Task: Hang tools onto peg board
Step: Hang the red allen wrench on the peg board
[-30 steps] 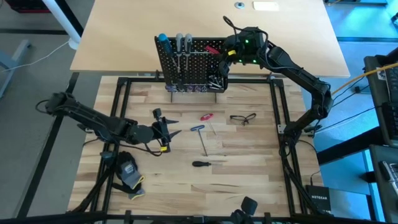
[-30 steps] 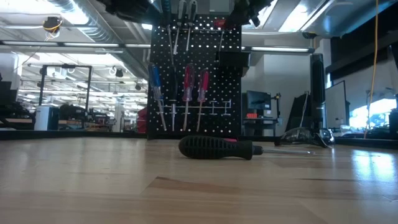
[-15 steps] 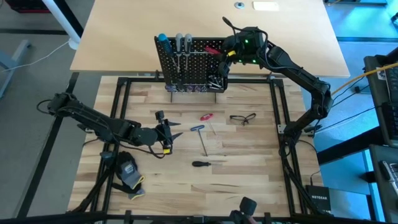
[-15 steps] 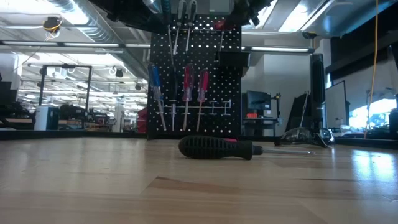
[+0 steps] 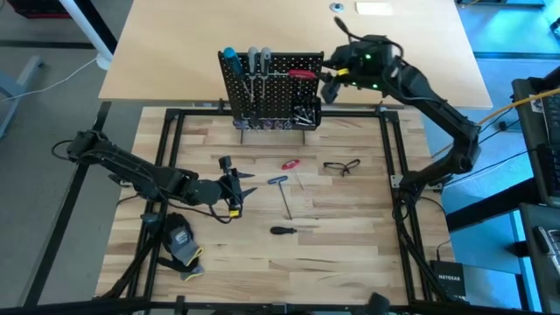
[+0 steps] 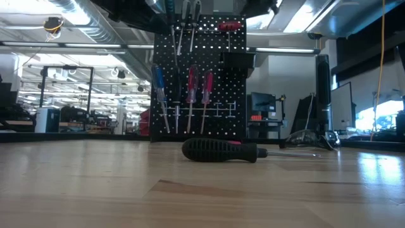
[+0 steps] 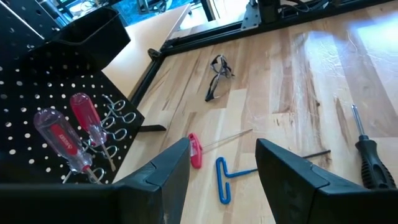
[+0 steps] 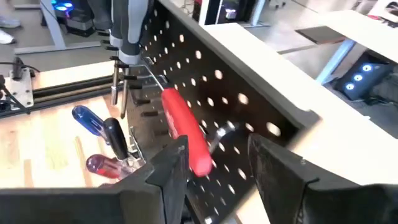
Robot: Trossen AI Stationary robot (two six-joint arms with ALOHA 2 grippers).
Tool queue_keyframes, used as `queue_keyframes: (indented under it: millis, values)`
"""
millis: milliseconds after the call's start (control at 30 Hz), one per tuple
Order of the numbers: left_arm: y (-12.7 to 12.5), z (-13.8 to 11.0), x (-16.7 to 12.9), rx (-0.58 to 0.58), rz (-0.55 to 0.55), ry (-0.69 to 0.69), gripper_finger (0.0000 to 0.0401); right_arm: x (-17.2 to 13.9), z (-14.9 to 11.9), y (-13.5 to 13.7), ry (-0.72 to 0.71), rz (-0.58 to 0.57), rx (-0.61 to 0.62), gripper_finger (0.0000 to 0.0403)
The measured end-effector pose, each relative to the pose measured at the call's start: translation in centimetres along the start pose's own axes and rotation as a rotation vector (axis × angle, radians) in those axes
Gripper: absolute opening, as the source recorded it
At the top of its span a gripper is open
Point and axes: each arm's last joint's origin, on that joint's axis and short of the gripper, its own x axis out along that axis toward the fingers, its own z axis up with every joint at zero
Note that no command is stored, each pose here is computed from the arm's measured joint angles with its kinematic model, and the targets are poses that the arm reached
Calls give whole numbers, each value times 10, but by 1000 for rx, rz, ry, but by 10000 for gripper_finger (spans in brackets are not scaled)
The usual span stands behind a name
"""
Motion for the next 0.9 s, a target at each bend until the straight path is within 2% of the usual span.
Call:
queue_keyframes:
  millis: [133,300,500,700,900]
  values:
    - [0,0,0,2,0,1,171,-24,-1,1,25,7,20,169]
    - [0,0,0,2,0,1,171,-49,-6,17,93,136,50,169]
    - [0,-1,0,-2,0,3,171,-56,-19,67,240,297,8,169]
    - [-1,-3,0,-16,-4,27,171,-48,-53,121,401,306,-60,170]
    - [-2,-13,-2,-50,-9,105,171,-31,-92,166,429,338,-35,170]
